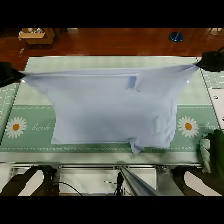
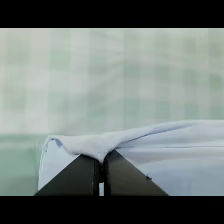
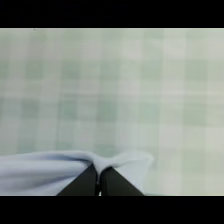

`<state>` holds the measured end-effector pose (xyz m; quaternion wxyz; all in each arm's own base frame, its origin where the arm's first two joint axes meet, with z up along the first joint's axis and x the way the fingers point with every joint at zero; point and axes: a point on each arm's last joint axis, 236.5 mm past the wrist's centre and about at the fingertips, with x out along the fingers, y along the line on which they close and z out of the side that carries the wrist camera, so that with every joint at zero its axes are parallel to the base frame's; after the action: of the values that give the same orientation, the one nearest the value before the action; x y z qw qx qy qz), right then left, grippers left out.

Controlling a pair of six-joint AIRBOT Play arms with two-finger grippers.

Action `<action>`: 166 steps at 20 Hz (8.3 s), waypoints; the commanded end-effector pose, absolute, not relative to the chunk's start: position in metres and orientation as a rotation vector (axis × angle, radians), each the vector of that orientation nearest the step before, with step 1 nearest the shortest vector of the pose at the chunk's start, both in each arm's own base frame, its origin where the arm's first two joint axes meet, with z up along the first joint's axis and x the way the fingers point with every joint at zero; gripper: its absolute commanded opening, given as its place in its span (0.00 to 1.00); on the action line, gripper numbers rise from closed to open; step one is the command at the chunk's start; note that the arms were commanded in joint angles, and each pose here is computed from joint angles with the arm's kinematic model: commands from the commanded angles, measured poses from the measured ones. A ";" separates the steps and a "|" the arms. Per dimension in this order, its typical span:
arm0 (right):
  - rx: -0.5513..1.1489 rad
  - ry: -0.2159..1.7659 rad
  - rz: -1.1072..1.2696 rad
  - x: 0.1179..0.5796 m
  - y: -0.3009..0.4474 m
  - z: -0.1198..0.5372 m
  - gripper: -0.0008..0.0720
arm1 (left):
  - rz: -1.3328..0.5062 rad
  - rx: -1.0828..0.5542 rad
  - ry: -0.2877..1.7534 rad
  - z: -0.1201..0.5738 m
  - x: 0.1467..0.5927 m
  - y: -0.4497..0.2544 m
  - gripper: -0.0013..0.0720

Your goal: Fold the shirts.

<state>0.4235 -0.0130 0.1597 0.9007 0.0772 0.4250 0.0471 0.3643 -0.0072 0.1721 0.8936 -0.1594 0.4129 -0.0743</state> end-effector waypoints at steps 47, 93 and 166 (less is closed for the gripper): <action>0.584 1.473 0.108 0.242 -0.033 -0.054 0.69 | -0.284 -0.898 1.698 -0.056 0.214 0.001 1.00; 0.863 1.629 0.205 0.173 0.061 -0.108 0.06 | -0.229 -0.772 1.731 -0.095 0.223 -0.029 0.05; 0.652 1.101 0.294 0.404 0.012 0.036 0.05 | -0.592 -0.924 1.034 0.056 0.441 -0.079 0.05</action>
<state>0.4250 0.0109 0.0010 0.7775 0.3418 0.5115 0.1304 0.4425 -0.0460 0.0384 0.7513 -0.3975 0.4750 -0.2278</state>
